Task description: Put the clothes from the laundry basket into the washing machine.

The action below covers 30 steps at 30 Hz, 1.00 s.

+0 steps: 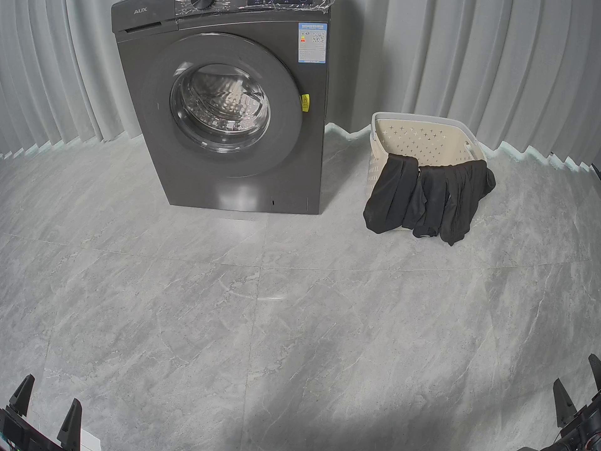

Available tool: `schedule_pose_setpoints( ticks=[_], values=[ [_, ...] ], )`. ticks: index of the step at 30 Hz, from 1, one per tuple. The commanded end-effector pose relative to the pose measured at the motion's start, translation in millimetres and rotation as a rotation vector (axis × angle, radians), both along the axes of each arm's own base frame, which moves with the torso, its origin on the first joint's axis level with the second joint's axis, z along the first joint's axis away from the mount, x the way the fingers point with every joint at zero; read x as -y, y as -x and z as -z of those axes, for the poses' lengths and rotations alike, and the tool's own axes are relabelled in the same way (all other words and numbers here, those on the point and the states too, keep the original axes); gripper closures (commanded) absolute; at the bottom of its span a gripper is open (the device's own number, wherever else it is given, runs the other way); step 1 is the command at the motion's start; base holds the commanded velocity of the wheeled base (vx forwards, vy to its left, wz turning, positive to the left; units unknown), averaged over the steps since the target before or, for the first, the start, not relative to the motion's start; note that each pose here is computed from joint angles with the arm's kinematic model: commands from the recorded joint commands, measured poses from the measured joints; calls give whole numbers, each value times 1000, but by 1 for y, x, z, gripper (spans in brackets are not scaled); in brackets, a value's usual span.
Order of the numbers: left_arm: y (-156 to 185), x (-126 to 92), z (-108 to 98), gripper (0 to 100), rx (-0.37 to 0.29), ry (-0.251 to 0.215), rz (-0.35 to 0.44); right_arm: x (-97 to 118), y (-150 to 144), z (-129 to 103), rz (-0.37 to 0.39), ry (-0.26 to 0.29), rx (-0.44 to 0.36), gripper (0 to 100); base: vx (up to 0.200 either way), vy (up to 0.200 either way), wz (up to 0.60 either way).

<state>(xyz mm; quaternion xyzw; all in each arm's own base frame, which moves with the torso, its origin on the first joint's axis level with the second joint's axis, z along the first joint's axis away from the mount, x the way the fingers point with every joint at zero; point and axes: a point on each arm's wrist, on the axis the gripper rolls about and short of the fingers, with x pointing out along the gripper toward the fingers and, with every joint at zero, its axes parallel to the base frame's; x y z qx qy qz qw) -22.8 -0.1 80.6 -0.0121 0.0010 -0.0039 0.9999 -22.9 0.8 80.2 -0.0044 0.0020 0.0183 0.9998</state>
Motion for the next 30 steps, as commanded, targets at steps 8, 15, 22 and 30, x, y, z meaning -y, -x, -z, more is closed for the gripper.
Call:
schedule_pose_setpoints(
  ticks=[8, 15, 22, 30],
  values=[
    [0, 0, 5, 0, 0, 2, -2, 0, 0, 5, 0, 0, -2, 0, 200, 0, 0],
    [0, 0, 5, 0, 0, 3, -2, 0, 0, 5, 0, 0, -2, 0, 200, 0, 0],
    [0, 0, 5, 0, 0, -3, 1, 0, 0, 5, 1, 0, 0, 0, 200, 0, 0],
    [0, 0, 5, 0, 2, -7, 3, 0, 0, 5, 0, 5, -5, 0, 25, 0, -225]
  ],
)
